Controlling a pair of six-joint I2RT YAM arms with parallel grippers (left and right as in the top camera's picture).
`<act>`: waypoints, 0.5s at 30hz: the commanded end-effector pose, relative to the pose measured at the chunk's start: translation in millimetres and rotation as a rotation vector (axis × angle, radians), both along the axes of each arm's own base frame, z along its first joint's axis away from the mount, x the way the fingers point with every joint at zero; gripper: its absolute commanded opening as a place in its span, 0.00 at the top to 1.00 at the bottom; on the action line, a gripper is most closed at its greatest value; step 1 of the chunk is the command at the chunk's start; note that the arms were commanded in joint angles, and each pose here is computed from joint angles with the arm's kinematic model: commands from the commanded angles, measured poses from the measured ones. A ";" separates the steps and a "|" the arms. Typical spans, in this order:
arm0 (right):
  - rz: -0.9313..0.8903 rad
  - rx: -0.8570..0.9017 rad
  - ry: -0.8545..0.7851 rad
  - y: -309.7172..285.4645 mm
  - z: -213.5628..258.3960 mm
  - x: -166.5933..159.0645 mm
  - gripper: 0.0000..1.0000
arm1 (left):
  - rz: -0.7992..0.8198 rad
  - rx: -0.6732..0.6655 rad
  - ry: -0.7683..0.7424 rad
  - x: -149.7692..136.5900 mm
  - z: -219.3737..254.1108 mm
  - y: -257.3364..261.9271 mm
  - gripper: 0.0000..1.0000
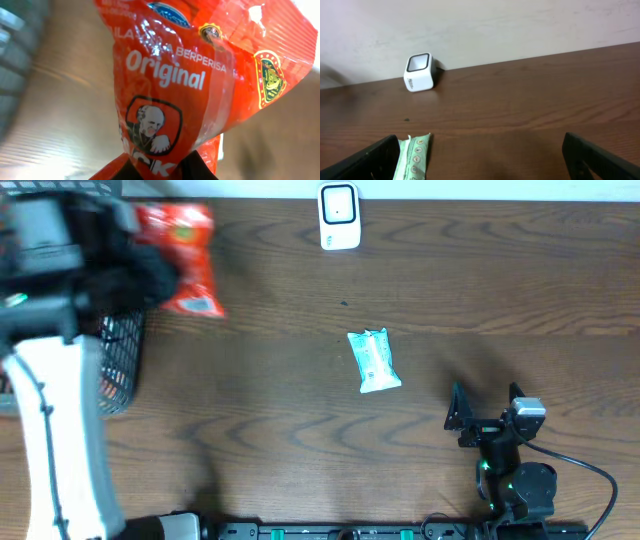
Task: Scan the item barcode
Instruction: 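Carry the red bag toward the scanner and hold it there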
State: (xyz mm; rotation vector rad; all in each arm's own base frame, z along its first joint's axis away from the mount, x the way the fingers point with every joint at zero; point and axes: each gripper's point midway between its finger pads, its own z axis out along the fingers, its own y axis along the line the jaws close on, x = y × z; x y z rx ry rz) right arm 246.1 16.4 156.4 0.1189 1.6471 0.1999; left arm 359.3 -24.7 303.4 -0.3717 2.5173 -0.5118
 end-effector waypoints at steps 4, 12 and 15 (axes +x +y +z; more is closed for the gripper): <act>-0.005 0.004 0.003 -1.3 -0.9 0.0 0.01 | -0.119 -0.012 0.162 0.7 -68.8 -57.4 0.92; -0.005 0.003 0.004 -1.3 -1.1 0.0 0.01 | -0.143 0.078 0.344 -0.7 -161.0 -88.6 0.93; -0.005 0.004 0.004 -1.3 -1.1 0.0 0.01 | -0.140 0.078 0.402 0.9 -184.4 -96.4 0.92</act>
